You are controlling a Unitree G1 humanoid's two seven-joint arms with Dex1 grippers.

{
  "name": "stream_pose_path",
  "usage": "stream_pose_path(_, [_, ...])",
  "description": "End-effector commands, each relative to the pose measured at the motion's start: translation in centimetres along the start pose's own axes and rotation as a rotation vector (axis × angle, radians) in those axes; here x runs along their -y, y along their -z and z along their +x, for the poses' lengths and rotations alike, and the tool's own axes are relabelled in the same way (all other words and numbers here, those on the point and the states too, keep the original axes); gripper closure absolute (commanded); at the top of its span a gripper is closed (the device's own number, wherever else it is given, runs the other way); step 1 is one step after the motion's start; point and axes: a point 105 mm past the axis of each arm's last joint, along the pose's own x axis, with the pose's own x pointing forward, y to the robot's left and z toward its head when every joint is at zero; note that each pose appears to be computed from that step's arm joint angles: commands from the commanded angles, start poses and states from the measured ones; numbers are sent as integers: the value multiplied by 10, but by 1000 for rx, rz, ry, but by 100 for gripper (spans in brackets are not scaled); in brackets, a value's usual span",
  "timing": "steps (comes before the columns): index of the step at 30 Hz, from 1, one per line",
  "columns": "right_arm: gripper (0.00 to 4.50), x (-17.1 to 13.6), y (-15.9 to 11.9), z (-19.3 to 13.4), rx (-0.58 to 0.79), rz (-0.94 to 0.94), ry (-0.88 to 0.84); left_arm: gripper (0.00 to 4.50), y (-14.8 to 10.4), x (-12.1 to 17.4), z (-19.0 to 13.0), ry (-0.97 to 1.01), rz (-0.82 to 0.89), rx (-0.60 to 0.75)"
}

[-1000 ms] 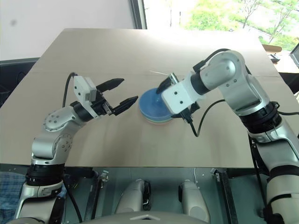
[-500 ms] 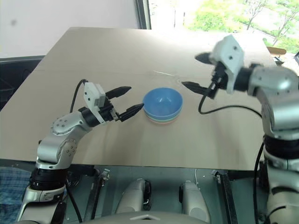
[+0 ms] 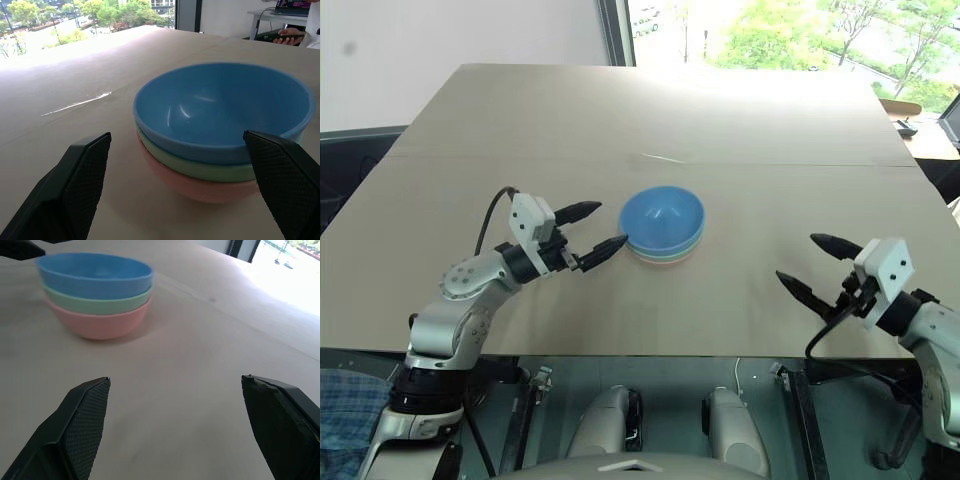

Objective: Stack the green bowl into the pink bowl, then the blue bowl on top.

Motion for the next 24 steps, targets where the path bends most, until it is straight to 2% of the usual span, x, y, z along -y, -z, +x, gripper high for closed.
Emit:
stream_pose_path(1, [8, -5, -2, -6, 50, -24, -17, 0, -7, -5, -11, -40, 61, 17])
stream_pose_path(11, [8, -7, 3, -7, 74, -24, -43, 0, -18, -9, -31, -132, 103, 74])
stream_pose_path(19, [8, -7, 5, -6, 75, -30, -53, 0, -15, -11, -39, -142, 123, 62])
stream_pose_path(24, [8, -2, -6, -8, 139, -16, -36, 0, -17, -14, -40, -162, 119, 77])
